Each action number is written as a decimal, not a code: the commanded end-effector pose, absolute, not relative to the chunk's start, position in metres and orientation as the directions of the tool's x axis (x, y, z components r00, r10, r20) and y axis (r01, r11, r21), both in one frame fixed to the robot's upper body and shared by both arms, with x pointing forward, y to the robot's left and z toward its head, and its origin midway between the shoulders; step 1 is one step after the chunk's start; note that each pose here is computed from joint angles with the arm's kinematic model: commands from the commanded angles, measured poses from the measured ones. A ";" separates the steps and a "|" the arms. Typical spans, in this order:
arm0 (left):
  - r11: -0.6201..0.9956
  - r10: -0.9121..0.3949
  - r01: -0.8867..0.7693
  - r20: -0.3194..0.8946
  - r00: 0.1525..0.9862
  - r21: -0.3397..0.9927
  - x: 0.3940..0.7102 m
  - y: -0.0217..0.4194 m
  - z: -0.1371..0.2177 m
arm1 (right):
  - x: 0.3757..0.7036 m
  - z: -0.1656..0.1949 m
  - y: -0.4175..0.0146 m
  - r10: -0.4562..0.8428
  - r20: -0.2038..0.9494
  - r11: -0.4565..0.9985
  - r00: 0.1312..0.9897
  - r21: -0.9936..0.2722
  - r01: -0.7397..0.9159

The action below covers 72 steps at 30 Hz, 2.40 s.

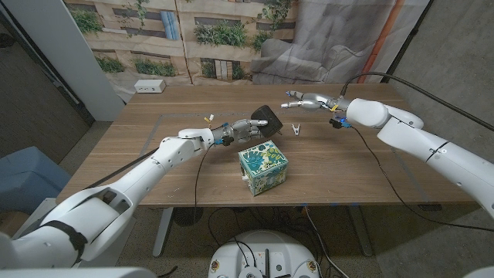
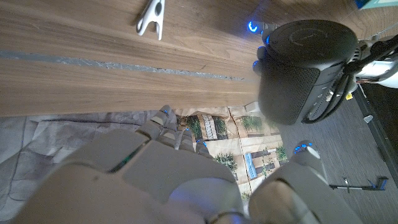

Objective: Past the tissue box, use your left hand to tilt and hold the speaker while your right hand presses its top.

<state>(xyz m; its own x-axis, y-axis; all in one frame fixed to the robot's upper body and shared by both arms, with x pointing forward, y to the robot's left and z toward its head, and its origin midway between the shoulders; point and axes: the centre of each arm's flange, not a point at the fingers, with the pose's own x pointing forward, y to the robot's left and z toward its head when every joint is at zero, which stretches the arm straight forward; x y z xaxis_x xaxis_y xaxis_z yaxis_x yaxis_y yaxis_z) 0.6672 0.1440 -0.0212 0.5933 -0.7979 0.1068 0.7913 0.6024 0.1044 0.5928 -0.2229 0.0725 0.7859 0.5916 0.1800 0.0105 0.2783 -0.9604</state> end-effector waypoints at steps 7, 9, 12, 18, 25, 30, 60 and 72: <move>0.586 -0.810 0.804 0.107 0.577 0.102 0.670 0.138 -0.023 | 0.593 0.072 -0.201 0.611 0.153 0.227 0.777 -0.974 0.013; 0.587 -0.809 0.803 0.110 0.577 0.101 0.670 0.138 -0.023 | 0.594 0.071 -0.198 0.614 0.149 0.229 0.775 -0.973 0.007; 0.585 -0.810 0.804 0.114 0.575 0.102 0.670 0.138 -0.023 | 0.594 0.069 -0.194 0.614 0.151 0.221 0.775 -0.975 0.014; 0.582 -0.813 0.808 0.116 0.571 0.098 0.669 0.136 -0.024 | 0.596 0.069 -0.190 0.612 0.158 0.215 0.775 -0.976 0.029; 0.581 -0.813 0.808 0.116 0.571 0.094 0.668 0.135 -0.026 | 0.599 0.069 -0.190 0.608 0.156 0.212 0.778 -0.977 0.030; 0.579 -0.814 0.809 0.116 0.569 0.097 0.668 0.135 -0.026 | 0.601 0.067 -0.189 0.610 0.151 0.208 0.778 -0.978 0.026; 0.571 -0.820 0.815 0.116 0.560 0.103 0.669 0.132 -0.026 | 0.607 0.061 -0.183 0.615 0.140 0.201 0.776 -0.980 0.018; 0.567 -0.823 0.817 0.113 0.557 0.102 0.668 0.131 -0.028 | 0.609 0.065 -0.182 0.614 0.141 0.196 0.777 -0.980 0.023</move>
